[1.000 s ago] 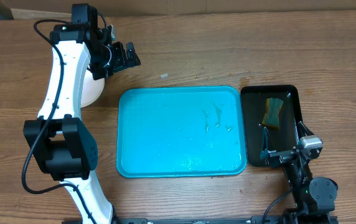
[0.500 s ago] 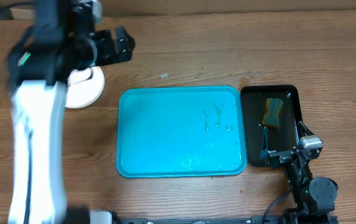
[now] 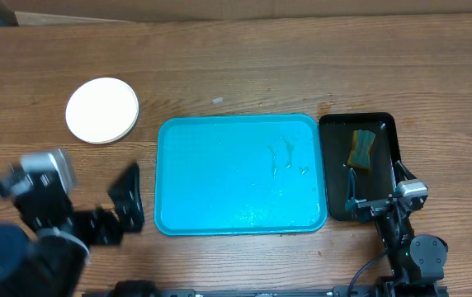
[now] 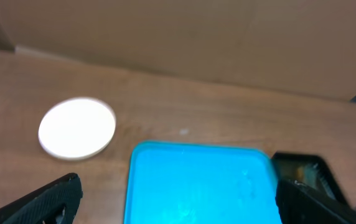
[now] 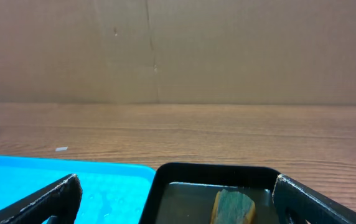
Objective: Clean dirty plates on tray and stack at the side
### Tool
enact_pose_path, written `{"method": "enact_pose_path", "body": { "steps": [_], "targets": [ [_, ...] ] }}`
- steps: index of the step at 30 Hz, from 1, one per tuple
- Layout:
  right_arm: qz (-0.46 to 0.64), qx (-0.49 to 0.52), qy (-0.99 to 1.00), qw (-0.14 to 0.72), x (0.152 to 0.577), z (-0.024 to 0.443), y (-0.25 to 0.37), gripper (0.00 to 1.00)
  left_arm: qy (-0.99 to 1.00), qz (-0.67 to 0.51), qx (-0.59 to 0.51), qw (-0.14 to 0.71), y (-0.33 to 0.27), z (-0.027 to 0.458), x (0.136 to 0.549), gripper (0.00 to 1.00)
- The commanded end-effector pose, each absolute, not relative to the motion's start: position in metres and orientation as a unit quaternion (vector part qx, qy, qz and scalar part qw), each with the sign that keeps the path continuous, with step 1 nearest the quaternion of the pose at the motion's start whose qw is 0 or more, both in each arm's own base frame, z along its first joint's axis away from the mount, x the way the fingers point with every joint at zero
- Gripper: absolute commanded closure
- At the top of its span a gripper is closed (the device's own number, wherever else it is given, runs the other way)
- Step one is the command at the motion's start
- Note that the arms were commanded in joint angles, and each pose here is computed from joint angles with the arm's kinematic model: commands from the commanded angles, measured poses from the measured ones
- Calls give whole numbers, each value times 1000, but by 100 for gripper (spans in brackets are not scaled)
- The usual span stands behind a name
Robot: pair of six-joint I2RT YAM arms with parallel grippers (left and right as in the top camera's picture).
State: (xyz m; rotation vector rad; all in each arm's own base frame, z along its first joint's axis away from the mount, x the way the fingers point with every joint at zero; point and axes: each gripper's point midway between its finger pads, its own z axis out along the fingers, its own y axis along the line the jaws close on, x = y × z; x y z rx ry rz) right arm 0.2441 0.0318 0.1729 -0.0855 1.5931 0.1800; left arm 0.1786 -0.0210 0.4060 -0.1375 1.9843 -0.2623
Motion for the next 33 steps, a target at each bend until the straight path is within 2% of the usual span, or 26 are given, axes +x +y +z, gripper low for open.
{"method": "enact_pose_path", "body": {
  "steps": [1, 7, 15, 17, 20, 33],
  "targets": [
    [76, -29, 712, 697, 245, 172, 28, 0, 836, -85, -66, 538, -12, 357, 159, 0],
    [76, -30, 712, 697, 245, 172, 28, 0, 764, -88, -62, 636, -10, 327, 163, 0],
    [76, -30, 712, 697, 245, 172, 28, 0, 567, -131, -57, 811, -9, 363, 178, 0],
    [76, -30, 712, 697, 245, 172, 28, 0, 538, -136, -54, 830, -9, 366, 183, 0],
    [76, -30, 712, 697, 245, 172, 28, 0, 521, -143, -55, 840, -9, 356, 191, 0],
    [76, -30, 712, 697, 245, 172, 28, 0, 605, -162, -127, 769, 1, 239, 238, 0]
  ]
}}
